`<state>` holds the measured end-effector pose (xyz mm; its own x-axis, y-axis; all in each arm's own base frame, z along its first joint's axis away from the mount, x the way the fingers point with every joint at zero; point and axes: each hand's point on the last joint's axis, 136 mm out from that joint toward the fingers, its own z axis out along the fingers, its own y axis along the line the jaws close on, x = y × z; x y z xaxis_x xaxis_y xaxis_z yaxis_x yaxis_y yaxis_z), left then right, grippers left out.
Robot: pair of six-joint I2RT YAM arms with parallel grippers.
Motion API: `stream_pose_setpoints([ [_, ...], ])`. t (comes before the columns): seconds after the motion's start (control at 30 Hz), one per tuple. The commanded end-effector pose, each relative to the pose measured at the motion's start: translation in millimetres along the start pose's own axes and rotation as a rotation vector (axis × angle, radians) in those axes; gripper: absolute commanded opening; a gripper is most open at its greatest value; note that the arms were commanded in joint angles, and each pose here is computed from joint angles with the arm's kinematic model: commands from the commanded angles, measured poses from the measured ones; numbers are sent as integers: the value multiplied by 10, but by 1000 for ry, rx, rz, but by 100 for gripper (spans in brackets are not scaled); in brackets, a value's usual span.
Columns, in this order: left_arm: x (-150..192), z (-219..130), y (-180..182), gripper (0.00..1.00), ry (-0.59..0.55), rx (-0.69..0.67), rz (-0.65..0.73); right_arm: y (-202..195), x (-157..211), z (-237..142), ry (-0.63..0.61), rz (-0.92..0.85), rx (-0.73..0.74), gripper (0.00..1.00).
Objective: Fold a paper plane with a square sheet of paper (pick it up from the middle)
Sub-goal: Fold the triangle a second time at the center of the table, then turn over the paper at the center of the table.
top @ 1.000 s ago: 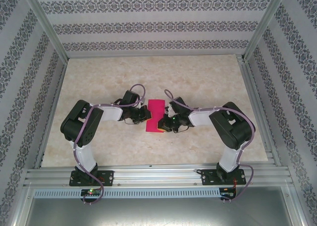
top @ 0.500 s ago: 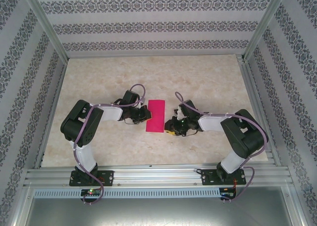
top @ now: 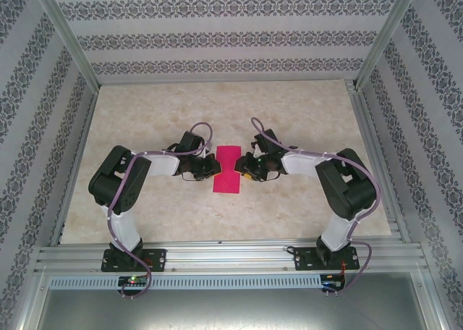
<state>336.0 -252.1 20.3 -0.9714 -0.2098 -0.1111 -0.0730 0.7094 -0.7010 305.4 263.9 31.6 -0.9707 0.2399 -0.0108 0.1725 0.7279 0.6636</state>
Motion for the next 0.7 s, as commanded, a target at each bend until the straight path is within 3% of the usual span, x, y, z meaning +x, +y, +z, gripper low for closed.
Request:
stream_pose_setpoints([
  [0.0, 34, 24, 112, 8, 16, -52, -17, -8, -26, 65, 10, 21, 16, 37],
  [0.3, 34, 27, 103, 9, 21, -51, -16, 153, 50, 169, 46, 1, -39, 32],
  [0.67, -14, -46, 26, 10, -9, -39, -15, 248, 33, 168, 41, -34, -97, 32],
])
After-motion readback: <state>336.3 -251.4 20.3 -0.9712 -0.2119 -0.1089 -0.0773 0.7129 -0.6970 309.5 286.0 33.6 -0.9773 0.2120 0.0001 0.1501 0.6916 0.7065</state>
